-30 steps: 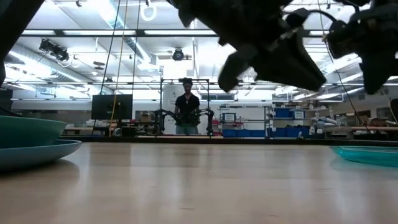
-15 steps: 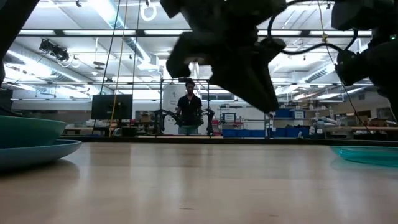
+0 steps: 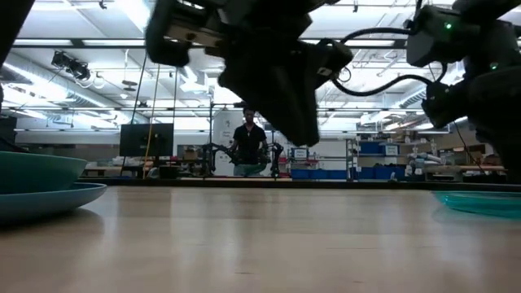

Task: Stack plastic plates
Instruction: Stack the light blue plate on top of the orange plate

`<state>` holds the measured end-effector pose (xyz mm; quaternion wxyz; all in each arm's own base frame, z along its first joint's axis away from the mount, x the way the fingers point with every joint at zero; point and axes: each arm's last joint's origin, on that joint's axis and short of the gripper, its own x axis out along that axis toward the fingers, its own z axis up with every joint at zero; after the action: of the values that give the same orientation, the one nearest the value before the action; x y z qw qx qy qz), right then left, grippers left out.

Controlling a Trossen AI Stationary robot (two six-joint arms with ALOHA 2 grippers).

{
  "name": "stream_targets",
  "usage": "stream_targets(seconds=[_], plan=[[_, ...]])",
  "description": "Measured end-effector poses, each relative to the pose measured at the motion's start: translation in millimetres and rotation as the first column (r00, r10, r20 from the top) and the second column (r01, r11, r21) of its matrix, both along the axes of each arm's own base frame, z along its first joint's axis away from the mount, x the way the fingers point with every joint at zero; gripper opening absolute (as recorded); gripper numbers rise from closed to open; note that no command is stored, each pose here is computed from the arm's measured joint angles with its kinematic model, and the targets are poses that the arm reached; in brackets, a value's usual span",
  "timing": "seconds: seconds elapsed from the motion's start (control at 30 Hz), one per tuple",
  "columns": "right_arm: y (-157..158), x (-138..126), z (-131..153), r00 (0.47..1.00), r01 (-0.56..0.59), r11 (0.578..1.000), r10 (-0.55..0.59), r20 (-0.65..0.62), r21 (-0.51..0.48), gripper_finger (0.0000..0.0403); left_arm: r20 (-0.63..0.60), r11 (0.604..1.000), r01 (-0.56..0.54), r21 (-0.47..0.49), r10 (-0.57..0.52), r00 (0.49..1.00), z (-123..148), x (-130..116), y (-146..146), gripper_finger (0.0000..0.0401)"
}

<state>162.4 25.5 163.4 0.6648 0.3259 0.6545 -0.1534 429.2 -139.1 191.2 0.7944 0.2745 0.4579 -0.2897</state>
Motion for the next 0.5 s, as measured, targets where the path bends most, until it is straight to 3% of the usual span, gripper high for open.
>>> stream_targets(seconds=[0.33,0.5], plan=[[8,20,-23,0.994,-0.105,0.992,0.106,-0.013,0.067,0.0125,-0.058,0.993,-0.117,0.017,0.118,0.991,12,-16,-12,0.0056],[6,34,-31,0.99,-0.13,0.988,0.125,0.066,0.087,0.0125,-0.074,0.986,-0.157,0.063,0.161,0.984,16,-25,-19,0.0056]])
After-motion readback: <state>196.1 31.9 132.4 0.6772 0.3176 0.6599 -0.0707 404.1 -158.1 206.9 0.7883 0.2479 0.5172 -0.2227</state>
